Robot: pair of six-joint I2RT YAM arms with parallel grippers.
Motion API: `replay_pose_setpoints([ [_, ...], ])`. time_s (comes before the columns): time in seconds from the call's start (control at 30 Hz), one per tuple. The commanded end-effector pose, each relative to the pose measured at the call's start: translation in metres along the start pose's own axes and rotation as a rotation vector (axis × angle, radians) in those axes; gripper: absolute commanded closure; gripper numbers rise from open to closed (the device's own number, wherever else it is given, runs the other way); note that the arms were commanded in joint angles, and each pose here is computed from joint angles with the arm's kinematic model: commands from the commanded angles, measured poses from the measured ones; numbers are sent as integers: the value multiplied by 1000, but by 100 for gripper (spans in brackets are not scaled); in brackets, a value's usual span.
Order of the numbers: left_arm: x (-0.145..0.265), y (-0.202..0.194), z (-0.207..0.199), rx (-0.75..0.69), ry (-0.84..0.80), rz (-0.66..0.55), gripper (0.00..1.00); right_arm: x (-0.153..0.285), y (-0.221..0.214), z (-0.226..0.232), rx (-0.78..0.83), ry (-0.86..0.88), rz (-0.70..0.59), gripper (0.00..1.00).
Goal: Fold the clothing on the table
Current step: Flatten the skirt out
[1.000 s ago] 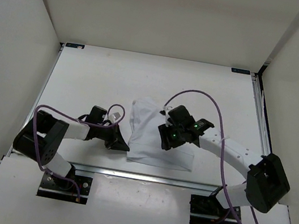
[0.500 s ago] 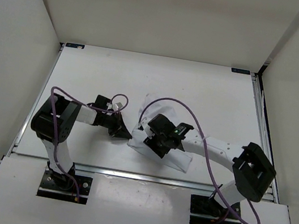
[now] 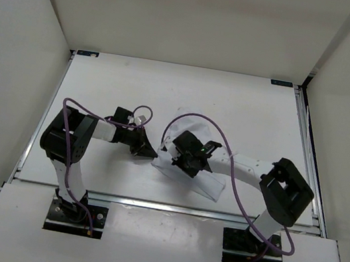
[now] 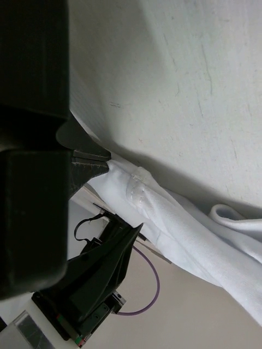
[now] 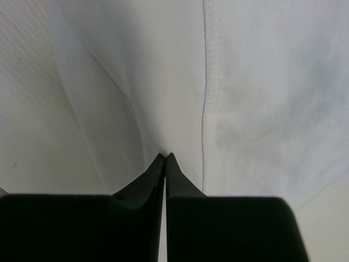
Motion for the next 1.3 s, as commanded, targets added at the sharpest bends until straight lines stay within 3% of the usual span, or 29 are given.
replay_pose_setpoints([
  [0.0, 1, 12, -12, -34, -36, -22, 100, 14, 33, -6, 12, -27, -105, 100],
  [0.2, 4, 17, -14, -30, -45, -39, 100, 57, 60, 1, -13, 15, -214, 100],
  [0.37, 5, 21, -17, -39, -51, -43, 100, 83, 64, 30, -34, 221, -212, 100],
  [0.43, 6, 19, -12, -29, -43, -41, 100, 81, 51, 36, -55, 303, -147, 97],
  [0.6, 19, 20, -3, -19, -20, -52, 100, 62, -19, 45, -123, 368, 115, 73],
  [0.67, 24, 24, -1, -23, -5, -70, 100, 63, -34, 42, -159, 338, 120, 70],
  [0.77, 31, 27, 0, -30, 6, -85, 100, 76, -45, 28, -289, 250, 84, 70],
  [0.87, 36, 26, 1, -39, 13, -94, 100, 86, -56, 8, -562, 213, 87, 70],
  [0.97, 37, 20, 0, -50, 23, -84, 100, 86, -71, 3, -882, 347, 105, 66],
  [1.07, 39, 13, 2, -57, 33, -76, 100, 80, -87, 1, -1188, 515, 84, 52],
  [1.13, 38, 6, 2, -58, 40, -65, 100, 73, -95, 10, -1306, 562, 133, 51],
  [1.27, 38, 5, 3, -55, 41, -60, 100, 65, -96, 28, -1383, 636, 175, 53],
])
Point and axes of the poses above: each gripper's point midway between its finger pads, its own x axis back along the fingers, its own z axis along the line the jaws close on, y = z × x, the point moved 4 cm from there along x, back along the fingers, and after that the axes turned 9 degrees about -x, right-handed, at the moved point
